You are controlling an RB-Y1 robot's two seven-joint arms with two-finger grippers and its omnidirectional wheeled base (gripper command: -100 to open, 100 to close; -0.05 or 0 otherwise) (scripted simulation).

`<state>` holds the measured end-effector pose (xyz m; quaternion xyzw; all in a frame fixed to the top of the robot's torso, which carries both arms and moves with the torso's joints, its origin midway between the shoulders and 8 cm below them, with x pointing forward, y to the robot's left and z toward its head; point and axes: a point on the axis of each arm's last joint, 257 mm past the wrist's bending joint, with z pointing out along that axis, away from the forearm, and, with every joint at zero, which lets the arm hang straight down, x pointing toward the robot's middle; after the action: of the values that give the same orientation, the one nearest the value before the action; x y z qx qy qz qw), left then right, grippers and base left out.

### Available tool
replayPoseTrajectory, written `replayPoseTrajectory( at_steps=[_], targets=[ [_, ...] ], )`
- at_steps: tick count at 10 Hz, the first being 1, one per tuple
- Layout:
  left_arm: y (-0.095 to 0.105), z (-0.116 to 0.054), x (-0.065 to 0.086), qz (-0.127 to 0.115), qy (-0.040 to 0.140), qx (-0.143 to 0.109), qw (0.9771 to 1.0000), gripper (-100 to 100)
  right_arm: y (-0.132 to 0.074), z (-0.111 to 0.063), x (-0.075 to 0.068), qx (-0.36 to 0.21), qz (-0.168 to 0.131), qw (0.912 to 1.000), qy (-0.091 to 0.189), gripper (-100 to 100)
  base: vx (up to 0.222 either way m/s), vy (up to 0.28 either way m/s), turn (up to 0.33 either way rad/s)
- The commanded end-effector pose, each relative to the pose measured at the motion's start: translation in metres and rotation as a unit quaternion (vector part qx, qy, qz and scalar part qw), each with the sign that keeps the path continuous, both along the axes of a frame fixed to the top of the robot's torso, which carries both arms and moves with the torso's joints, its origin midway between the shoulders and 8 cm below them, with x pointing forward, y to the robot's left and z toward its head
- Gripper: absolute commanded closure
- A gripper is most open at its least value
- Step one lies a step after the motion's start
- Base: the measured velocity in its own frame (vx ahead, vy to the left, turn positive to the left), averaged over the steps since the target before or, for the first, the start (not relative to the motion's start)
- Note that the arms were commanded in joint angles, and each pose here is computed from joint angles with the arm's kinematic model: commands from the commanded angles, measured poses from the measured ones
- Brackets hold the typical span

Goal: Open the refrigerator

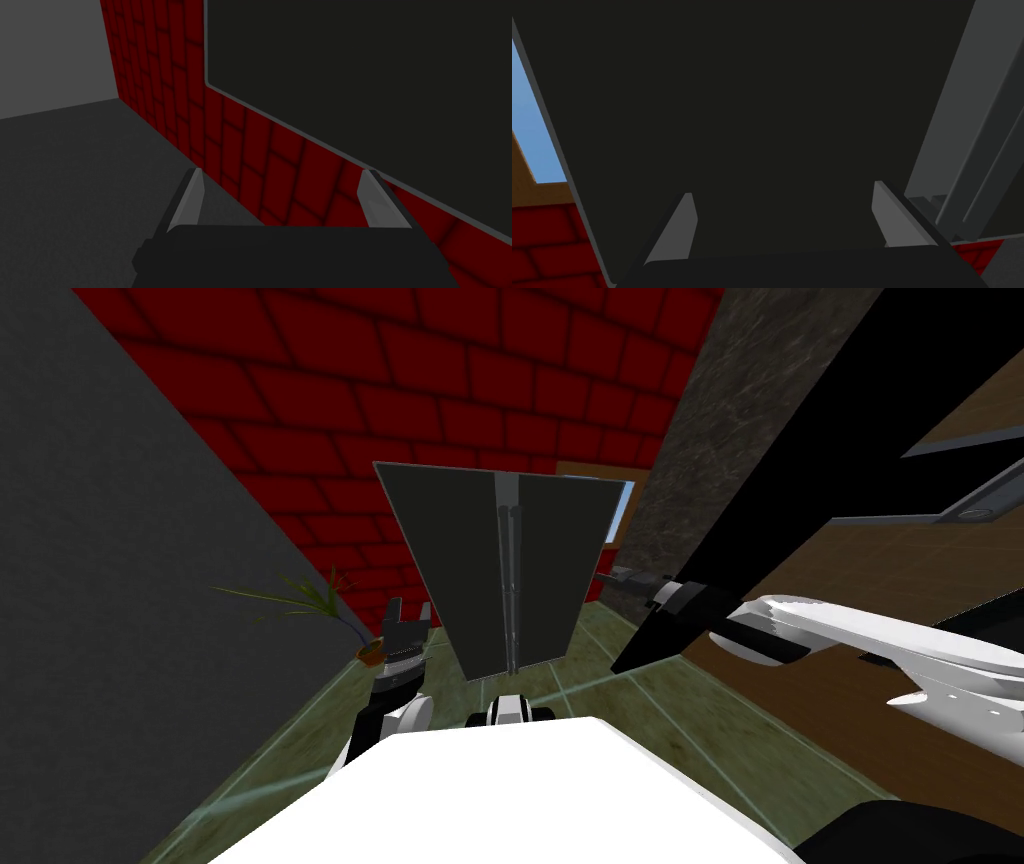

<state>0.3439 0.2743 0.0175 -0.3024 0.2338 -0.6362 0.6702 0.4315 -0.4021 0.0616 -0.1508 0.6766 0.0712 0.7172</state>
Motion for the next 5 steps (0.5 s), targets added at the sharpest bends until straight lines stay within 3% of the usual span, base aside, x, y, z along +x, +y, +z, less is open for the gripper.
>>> replayPoseTrajectory(
  at_steps=[1, 4, 5],
  targets=[
    [0.000, 0.000, 0.000, 0.000, 0.000, 0.000, 1.0000, 0, 0.004, 0.016, 0.009, -0.033, 0.005, 0.9994, -0.004, -100, 0.030, 0.068, -0.176],
    [0.000, 0.000, 0.000, 0.000, 0.000, 0.000, 1.0000, 0, 0.017, 0.032, 0.020, -0.072, 0.018, 0.9972, -0.007, -100, 0.039, 0.096, -0.117],
    [0.000, 0.000, 0.000, 0.000, 0.000, 0.000, 1.0000, 0, 0.016, 0.046, 0.025, -0.085, 0.015, 0.9962, -0.015, -100, 0.035, 0.094, -0.156]
  ],
)
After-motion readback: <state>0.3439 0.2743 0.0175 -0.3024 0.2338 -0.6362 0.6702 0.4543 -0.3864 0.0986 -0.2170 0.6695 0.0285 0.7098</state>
